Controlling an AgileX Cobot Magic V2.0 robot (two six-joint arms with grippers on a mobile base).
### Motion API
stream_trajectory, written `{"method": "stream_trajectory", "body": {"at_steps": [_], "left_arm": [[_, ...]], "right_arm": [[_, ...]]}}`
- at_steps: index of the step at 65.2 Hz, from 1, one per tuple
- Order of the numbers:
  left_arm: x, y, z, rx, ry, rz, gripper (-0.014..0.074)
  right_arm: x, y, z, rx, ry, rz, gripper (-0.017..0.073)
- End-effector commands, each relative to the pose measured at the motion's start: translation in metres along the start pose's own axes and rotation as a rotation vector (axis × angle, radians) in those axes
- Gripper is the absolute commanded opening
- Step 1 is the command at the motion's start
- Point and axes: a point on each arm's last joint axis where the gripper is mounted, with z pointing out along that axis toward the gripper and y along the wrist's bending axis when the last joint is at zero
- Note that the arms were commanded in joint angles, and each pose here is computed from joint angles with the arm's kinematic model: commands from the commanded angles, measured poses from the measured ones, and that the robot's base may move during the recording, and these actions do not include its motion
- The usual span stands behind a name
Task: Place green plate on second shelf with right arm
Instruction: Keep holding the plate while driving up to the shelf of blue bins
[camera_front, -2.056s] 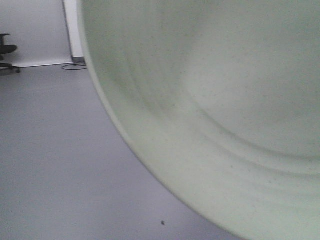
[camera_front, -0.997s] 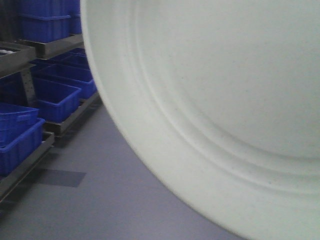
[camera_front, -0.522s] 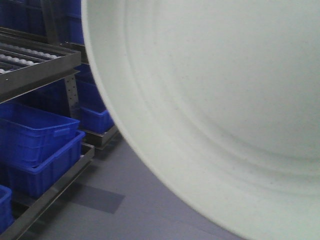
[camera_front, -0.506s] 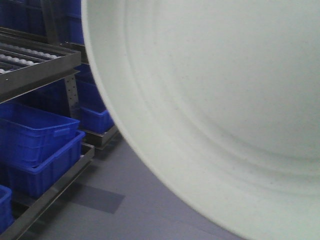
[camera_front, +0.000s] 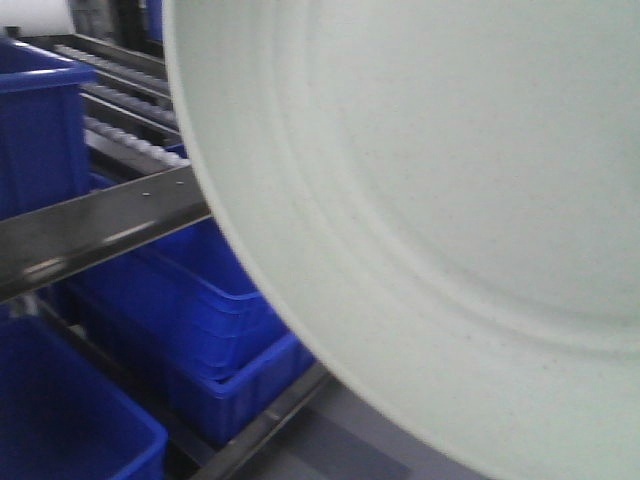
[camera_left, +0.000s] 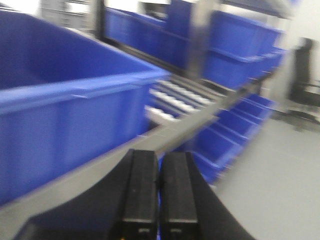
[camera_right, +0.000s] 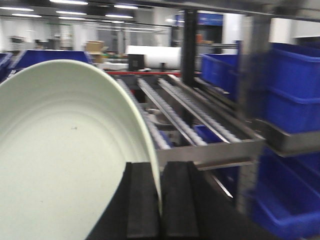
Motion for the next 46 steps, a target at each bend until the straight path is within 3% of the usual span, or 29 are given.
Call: {"method": "stream_trajectory", "body": {"at_steps": [1, 46], "left_arm": [[0.0048, 0.0007, -0.0003, 0.009, -0.064, -0.012, 0.0130], [0.0048, 0.0007, -0.0003, 0.009, -0.064, -0.012, 0.0130]], "right_arm": [[-0.0160, 0.0052, 0.0004, -0.055, -0.076, 0.006, 0.0055], [-0.0159, 0.0051, 0.0004, -0.054, -0.076, 0.006, 0.0055]]}}
